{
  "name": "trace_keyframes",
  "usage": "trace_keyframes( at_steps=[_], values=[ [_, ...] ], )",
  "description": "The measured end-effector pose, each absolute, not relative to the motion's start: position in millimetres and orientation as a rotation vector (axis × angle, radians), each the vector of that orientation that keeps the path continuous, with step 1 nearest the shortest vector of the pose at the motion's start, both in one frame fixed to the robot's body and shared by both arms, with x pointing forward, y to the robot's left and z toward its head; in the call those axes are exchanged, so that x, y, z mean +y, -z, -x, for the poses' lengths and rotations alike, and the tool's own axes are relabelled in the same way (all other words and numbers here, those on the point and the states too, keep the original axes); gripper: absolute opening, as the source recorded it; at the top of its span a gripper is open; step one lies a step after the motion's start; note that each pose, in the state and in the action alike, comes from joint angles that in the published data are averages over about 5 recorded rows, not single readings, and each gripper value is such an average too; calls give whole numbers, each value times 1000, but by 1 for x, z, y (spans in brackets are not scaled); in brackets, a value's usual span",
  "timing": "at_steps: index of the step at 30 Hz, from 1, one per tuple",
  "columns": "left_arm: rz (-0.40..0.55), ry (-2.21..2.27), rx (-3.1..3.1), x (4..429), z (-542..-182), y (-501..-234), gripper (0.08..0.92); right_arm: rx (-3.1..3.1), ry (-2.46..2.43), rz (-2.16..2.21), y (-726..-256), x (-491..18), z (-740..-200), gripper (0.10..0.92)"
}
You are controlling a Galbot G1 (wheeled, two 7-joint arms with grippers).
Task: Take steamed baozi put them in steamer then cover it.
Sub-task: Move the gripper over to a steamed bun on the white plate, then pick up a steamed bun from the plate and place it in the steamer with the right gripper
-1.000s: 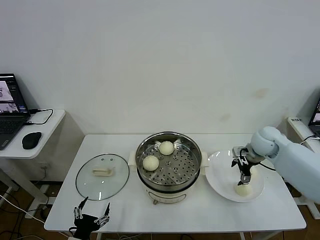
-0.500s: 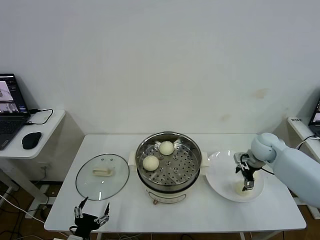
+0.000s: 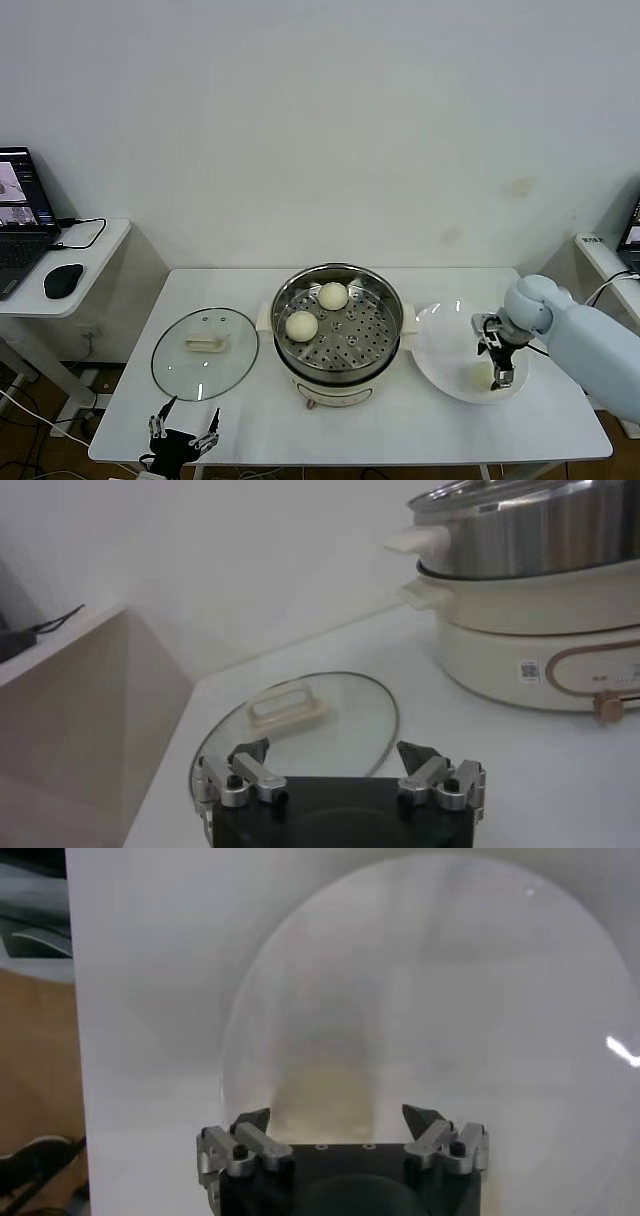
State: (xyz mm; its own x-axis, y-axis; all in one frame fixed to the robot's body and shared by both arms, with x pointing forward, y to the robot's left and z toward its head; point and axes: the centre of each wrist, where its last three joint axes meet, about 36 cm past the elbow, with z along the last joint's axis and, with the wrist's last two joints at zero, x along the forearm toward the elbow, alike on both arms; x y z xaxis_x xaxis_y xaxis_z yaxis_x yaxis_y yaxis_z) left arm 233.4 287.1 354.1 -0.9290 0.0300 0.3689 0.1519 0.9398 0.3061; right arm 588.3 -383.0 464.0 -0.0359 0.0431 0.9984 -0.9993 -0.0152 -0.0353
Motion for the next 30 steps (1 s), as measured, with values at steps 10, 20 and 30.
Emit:
trace_keyframes(
  at_steps=[10, 20, 30],
  values=[
    [129, 469, -2727, 286, -233, -352, 823, -1199, -1251, -1158, -457, -388, -587, 818],
    [126, 461, -2729, 285, -234, -350, 823, -1212, -1242, -1149, -459, -392, -587, 612],
    [129, 458, -2738, 284, -238, -350, 823, -1257, -1235, -1134, -488, -399, -590, 535]
  ],
)
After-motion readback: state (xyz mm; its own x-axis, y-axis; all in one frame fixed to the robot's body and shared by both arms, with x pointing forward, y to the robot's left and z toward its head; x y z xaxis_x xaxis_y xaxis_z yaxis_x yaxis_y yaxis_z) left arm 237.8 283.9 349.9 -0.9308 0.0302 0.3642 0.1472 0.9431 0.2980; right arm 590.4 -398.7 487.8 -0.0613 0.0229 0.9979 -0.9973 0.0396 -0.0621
